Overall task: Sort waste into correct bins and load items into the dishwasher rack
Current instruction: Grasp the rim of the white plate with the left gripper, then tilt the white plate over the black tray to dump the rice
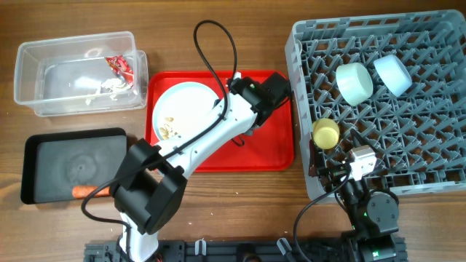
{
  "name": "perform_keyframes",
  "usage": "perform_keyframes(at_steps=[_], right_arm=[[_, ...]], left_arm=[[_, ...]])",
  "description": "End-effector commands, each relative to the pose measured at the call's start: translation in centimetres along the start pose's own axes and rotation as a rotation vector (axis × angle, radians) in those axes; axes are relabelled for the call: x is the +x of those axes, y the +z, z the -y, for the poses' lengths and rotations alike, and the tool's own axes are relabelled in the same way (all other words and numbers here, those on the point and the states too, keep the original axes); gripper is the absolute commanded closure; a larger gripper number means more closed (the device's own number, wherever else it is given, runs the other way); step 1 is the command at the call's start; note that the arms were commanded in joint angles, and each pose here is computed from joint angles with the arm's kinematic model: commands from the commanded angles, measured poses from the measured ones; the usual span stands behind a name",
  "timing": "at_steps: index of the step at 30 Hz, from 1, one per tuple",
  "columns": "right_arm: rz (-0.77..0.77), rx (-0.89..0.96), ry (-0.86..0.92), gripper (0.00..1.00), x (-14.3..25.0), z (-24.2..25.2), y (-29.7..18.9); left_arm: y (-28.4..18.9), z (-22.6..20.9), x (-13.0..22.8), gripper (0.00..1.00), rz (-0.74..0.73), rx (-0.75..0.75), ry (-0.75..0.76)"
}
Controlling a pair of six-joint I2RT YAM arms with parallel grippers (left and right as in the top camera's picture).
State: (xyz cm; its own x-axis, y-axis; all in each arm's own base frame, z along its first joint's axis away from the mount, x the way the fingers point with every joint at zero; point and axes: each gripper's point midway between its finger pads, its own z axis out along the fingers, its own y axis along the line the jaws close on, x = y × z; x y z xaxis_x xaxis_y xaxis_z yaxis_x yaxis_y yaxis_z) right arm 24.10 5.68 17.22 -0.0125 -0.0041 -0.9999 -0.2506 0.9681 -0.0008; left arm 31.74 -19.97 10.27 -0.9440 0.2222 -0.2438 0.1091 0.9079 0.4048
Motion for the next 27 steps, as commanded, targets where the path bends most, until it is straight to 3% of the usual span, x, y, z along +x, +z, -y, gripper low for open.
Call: perform_keyframes(at_steps=[1,12,27], right_arm=[[0.006,-0.011,0.008,0.00,-0.1,-0.2,0.0],[0.006,-0.011,0.008,0.00,-0.1,-0.2,0.0],[0.006,-0.011,0.008,0.00,-0.1,-0.2,0.0]], left_arm=[[-1.4,-2.5,-0.8,0.96,0.019,-0.036,-0.076],[-3.6,-8.2,-0.4,0.96,-0.109,0.245,-0.263],[0.1,-17.2,3.0,0.96,-0.260,0.410,-0.562]])
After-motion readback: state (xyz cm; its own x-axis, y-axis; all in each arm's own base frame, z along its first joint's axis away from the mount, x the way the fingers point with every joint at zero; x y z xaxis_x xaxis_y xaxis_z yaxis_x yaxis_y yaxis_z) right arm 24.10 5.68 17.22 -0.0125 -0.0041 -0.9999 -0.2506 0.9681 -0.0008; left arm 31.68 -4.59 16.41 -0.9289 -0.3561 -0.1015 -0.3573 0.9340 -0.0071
